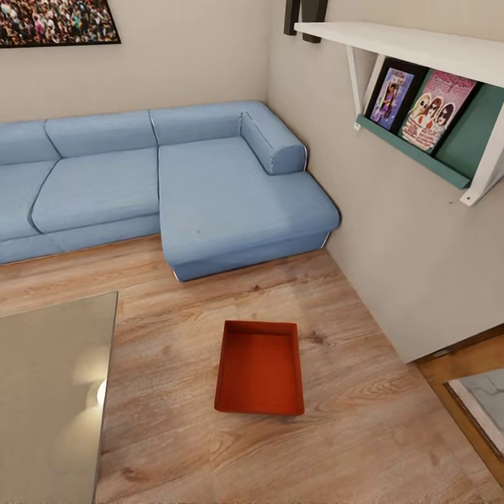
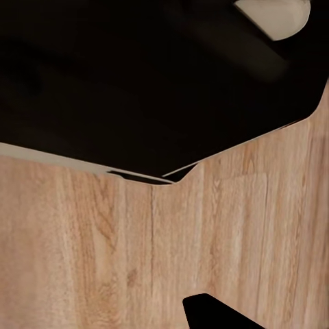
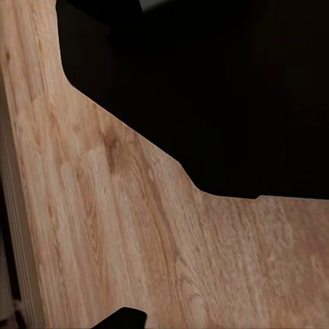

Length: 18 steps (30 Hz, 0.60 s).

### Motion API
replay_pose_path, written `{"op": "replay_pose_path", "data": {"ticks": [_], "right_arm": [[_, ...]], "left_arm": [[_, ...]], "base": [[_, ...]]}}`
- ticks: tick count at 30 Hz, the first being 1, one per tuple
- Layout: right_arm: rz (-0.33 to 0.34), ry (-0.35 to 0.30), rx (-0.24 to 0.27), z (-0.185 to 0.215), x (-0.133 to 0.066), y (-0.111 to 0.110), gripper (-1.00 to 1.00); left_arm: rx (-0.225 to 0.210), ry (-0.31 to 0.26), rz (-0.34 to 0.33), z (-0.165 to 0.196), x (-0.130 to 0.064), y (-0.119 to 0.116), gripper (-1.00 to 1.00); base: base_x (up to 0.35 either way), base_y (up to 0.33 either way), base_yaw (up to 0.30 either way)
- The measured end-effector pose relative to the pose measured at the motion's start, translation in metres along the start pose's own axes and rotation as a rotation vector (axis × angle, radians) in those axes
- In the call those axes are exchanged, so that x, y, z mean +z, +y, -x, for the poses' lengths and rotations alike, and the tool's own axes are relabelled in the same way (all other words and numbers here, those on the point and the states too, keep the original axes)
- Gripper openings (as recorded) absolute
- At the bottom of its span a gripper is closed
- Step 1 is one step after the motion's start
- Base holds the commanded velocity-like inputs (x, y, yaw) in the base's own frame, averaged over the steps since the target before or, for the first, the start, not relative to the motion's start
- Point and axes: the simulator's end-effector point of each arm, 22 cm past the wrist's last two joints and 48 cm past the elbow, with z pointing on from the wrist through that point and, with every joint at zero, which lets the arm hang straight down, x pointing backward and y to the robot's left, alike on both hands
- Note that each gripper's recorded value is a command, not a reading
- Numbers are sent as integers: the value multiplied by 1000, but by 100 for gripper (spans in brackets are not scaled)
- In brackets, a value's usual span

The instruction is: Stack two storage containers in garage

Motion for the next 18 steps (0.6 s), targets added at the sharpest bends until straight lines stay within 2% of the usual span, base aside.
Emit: {"op": "replay_pose_path", "data": {"ticks": [18], "right_arm": [[-1,30,0,-12,0,0,100]], "left_arm": [[3,28,7,-11,2,3,100]], "base": [[0,0,0]]}}
